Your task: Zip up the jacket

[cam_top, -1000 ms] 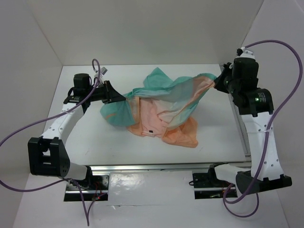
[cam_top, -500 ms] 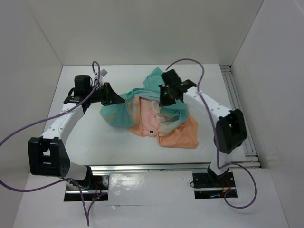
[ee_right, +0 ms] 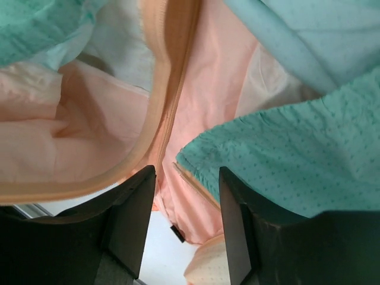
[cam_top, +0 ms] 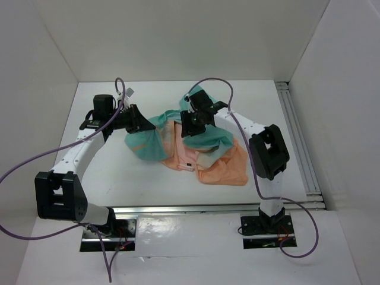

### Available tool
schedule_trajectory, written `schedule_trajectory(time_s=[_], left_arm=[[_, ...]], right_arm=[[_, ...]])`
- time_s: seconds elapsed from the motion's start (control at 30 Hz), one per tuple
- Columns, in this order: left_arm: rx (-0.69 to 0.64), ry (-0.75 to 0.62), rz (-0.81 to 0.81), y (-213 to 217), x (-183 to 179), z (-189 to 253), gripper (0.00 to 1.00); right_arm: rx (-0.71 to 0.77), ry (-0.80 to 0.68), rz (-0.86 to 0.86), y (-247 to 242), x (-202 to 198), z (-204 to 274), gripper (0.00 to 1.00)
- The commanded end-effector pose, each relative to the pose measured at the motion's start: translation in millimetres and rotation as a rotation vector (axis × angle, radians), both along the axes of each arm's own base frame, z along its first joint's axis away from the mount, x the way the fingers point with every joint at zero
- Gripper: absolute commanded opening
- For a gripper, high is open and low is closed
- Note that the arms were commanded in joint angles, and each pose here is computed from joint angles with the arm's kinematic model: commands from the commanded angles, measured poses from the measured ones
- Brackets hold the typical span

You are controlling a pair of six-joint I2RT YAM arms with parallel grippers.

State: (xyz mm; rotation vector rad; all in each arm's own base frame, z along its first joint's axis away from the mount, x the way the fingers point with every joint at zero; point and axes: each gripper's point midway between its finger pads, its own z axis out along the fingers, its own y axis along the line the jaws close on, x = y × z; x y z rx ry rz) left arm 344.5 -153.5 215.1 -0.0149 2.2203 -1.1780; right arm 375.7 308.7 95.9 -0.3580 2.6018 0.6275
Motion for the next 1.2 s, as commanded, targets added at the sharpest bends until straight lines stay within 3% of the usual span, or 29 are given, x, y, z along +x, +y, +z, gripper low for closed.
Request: schedule_trajectory(time_s=[0.0,0.07,0.17,0.23,0.33,0.37,0.6,0.8,1.17], left_arm=[[0.012,-0.049,0.004,3.0,3.4,10.8,0.0],[0.013,-0.039,0.004,3.0,2.2,9.6,0.0],[0.018,-0.037,0.0,3.2,3.3,6.3,0.0],[0.024,-0.037,0.008,4.3,4.6,5.4,0.0],[0.024,-0.037,0.008,4.3,4.6,5.4,0.0],[0.024,-0.037,0.008,4.3,4.6,5.4,0.0],[0.02,-0.021,0.012,4.1,5.4,2.6,0.0],[0.019,-0.03,0.012,4.1,4.5,5.7,0.0],[0.014,-0.021,0.005,3.1,4.4,3.4,0.0]], right_arm=[[0.045,-0.114,0.155,9.9,3.4,35.7,0.55],[0.026,-0.108,0.174,2.1,-6.7,32.7,0.55],[0.009,-0.134,0.212,-4.4,-13.2,28.0,0.44],[-0.038,-0.166,0.271,1.5,-20.7,22.5,0.43],[-0.127,-0.243,0.309,5.0,-19.6,22.4,0.56],[-0.159,-0.234,0.308,0.8,-18.3,13.9,0.65],[-0.288,-0.235,0.279,-4.3,9.9,-19.7,0.63],[-0.225,-0.284,0.275,-1.1,13.0,-4.7,0.56],[-0.082,-0.288,0.331,-3.5,4.0,20.2,0.62]])
